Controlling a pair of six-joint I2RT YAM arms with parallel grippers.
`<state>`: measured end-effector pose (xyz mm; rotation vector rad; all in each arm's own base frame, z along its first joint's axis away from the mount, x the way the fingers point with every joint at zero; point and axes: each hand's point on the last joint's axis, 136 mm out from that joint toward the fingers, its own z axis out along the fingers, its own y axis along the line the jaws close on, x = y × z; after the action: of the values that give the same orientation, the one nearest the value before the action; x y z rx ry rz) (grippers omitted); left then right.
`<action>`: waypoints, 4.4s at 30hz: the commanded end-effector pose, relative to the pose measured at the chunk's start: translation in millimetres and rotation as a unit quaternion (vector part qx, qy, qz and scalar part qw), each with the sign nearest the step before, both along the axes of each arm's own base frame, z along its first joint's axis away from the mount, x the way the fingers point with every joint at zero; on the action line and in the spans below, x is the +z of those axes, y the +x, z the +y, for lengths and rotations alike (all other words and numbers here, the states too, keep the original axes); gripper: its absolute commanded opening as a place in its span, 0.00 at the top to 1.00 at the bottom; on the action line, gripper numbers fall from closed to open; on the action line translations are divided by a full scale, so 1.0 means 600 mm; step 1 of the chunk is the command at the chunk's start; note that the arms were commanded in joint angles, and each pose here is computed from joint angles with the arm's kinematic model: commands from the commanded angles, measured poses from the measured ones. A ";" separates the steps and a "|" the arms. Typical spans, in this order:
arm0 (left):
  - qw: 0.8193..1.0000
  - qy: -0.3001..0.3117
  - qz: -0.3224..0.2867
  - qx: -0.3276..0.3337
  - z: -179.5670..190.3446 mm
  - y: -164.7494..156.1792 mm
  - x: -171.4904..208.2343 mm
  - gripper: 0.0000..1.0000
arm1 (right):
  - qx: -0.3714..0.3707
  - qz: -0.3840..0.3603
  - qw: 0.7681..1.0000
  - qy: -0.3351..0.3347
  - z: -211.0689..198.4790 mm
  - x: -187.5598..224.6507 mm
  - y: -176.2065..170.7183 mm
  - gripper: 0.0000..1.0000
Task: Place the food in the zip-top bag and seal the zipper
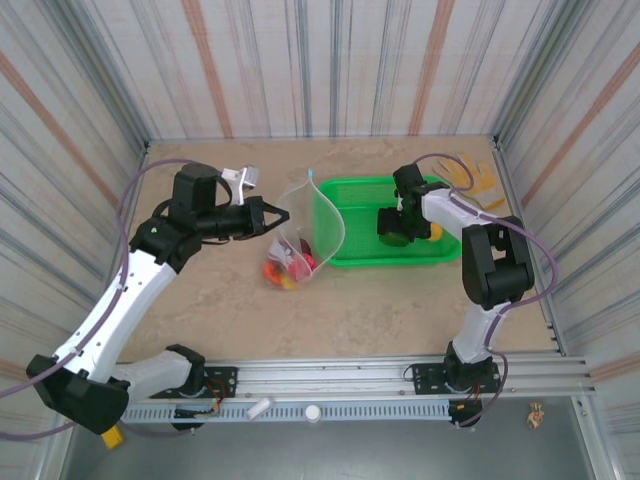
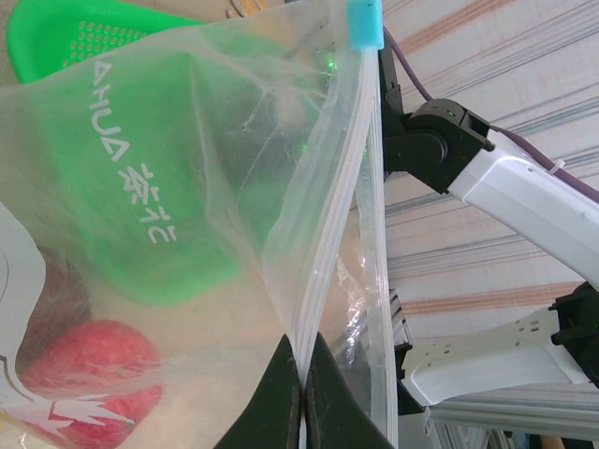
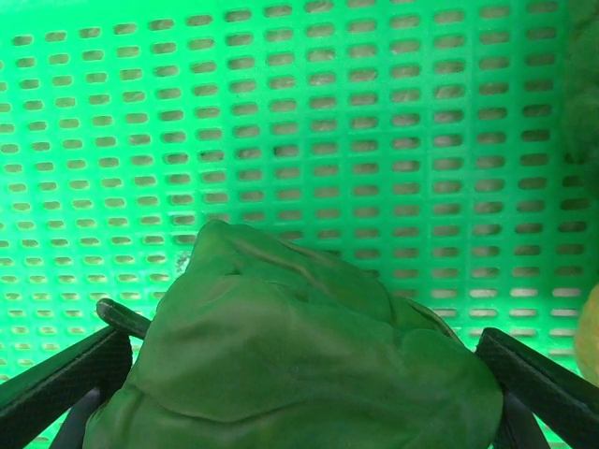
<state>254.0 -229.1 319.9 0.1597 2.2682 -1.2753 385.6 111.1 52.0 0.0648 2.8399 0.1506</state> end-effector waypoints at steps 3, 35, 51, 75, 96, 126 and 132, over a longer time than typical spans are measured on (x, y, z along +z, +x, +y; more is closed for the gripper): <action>1.000 -0.007 -0.002 -0.010 0.000 -0.006 0.009 1.00 | 0.015 0.009 1.000 0.013 0.016 -0.003 0.005 0.15; 0.999 -0.023 0.029 -0.005 -0.017 0.015 0.025 1.00 | 0.266 -0.284 0.858 0.335 0.257 0.577 -0.206 0.20; 1.000 -0.027 0.013 -0.001 -0.015 0.015 0.056 1.00 | 0.238 -0.227 0.892 0.310 0.334 0.477 -0.196 0.22; 1.000 -0.023 -0.005 0.003 -0.014 0.024 0.074 1.00 | 0.255 -0.204 0.945 0.030 0.336 0.381 -0.168 0.10; 1.000 -0.023 0.001 0.005 -0.015 0.028 0.068 1.00 | 0.259 -0.210 0.937 0.099 0.327 0.411 -0.181 0.01; 0.981 -0.122 0.097 0.117 0.098 0.065 0.015 1.00 | 0.061 -0.243 0.967 0.035 0.073 0.410 -0.128 0.44; 0.986 -0.114 0.081 0.093 0.084 0.057 0.027 1.00 | -0.018 -0.190 0.981 -0.009 -0.003 0.319 -0.096 0.31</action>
<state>296.9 -169.3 318.0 -0.3420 2.2169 -1.4274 322.7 129.5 263.8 -0.0215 2.4139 0.1914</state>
